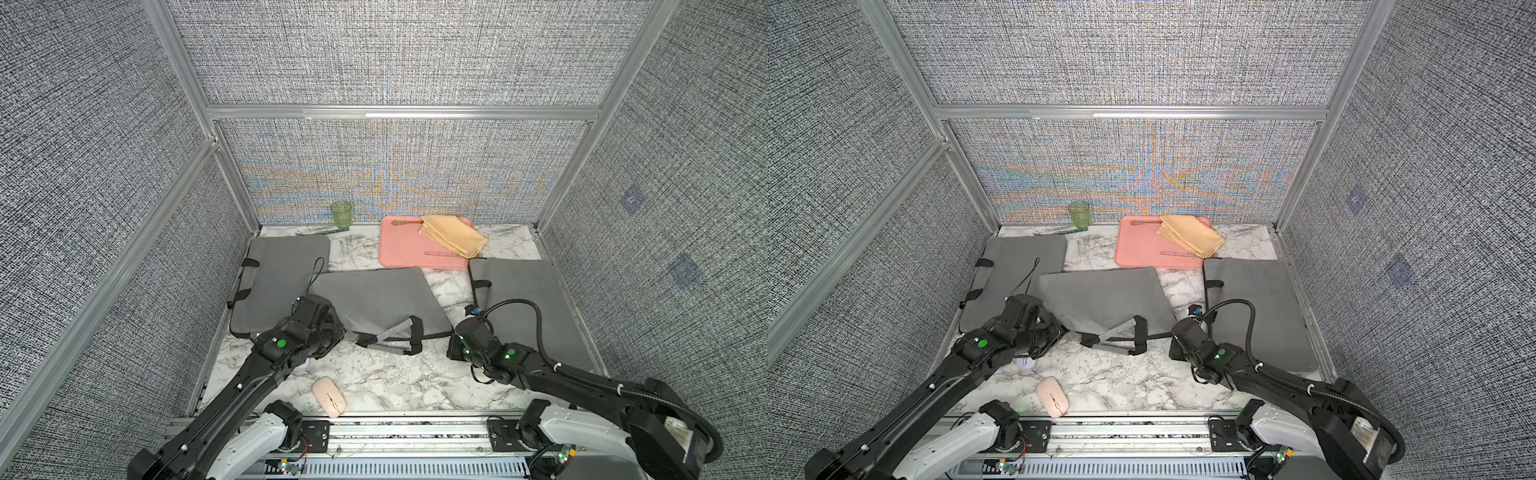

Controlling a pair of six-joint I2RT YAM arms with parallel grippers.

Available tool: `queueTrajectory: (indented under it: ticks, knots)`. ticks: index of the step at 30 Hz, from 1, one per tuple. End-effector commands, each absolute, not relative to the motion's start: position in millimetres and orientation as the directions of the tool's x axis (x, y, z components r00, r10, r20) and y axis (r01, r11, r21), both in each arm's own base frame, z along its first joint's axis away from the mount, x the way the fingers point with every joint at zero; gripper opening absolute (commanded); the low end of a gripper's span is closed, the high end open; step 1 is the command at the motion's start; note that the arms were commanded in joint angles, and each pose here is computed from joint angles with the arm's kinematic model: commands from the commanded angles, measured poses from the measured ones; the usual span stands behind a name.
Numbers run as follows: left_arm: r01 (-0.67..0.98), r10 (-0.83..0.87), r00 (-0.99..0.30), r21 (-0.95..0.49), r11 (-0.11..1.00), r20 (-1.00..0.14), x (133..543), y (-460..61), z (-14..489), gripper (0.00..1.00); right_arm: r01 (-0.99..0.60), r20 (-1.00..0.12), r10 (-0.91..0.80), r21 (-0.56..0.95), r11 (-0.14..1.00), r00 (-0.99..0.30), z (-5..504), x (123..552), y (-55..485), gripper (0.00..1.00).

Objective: Put the mouse into the laptop bag
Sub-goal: Zip the zipper on the zippered laptop bag.

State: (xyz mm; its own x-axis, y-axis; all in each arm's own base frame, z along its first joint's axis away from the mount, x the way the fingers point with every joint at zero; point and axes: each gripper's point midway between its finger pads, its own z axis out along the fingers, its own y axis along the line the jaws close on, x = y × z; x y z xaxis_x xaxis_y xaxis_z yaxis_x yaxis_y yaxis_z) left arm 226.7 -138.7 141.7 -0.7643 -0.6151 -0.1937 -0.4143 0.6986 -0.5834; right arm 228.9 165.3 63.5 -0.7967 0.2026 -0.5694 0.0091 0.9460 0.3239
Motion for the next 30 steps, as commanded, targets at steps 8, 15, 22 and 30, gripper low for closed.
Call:
queueTrajectory:
  ticks: [8,15,22,30]
  knots:
    - [-0.437,-0.627,-0.747,-0.550,0.712,-0.218,299,-152,135,0.00,-0.202,-0.583,0.042,0.348,0.915,-0.811,71,174,200,0.00]
    - [-0.490,-0.621,-0.761,-0.461,0.740,-0.186,334,-162,113,0.15,-0.414,-0.621,-0.114,0.363,0.835,-0.775,94,131,282,0.00]
    - [-0.558,-0.615,-0.782,-0.326,0.763,-0.101,316,-153,100,0.92,-0.437,-0.600,-0.167,0.338,0.833,-0.782,80,127,323,0.00]
    - [-0.673,-0.718,-0.695,-0.317,0.668,-0.039,238,-119,112,0.99,-0.472,-0.625,-0.161,0.370,0.800,-0.764,88,135,353,0.00]
